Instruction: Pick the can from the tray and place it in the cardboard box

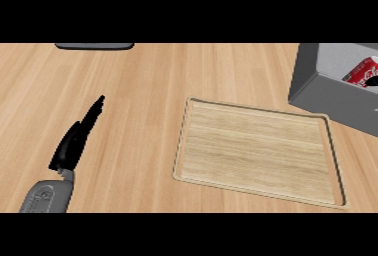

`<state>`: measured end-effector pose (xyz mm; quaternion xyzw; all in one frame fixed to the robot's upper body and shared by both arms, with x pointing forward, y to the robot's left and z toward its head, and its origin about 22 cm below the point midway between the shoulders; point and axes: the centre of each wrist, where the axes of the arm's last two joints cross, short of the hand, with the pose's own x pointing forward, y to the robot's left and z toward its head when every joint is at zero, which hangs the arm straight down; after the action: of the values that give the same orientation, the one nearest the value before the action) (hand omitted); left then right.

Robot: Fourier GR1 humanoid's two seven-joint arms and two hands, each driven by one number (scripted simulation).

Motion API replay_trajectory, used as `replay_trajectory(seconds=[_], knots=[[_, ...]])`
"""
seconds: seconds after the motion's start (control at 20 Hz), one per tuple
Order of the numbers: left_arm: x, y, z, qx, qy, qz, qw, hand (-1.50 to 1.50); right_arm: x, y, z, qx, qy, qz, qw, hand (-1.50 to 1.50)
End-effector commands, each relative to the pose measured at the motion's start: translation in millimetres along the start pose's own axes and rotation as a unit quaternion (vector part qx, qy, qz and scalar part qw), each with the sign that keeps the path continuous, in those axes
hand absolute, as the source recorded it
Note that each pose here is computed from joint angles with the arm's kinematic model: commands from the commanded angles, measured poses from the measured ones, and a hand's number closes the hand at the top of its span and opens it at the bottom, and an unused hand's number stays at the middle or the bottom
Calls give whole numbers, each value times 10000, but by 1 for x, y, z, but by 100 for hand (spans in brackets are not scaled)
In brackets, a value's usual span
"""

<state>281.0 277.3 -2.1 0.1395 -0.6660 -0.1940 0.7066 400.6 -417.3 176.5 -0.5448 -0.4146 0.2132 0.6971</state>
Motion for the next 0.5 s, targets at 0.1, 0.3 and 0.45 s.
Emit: replay_trajectory(seconds=[0.1,0.3,0.45], knots=[[-8,7,5,72,-142,9,9999,0,-9,-9,-3,-812,-668,-1801,9780,-150],[-4,2,0,-26,-33,-61,10000,0,-10,10,-6,-998,-669,-2783,9530,-150],[-8,-3,9,-76,-6,-20,10000,0,-41,11,-10,-988,-376,-3290,9384,-150]])
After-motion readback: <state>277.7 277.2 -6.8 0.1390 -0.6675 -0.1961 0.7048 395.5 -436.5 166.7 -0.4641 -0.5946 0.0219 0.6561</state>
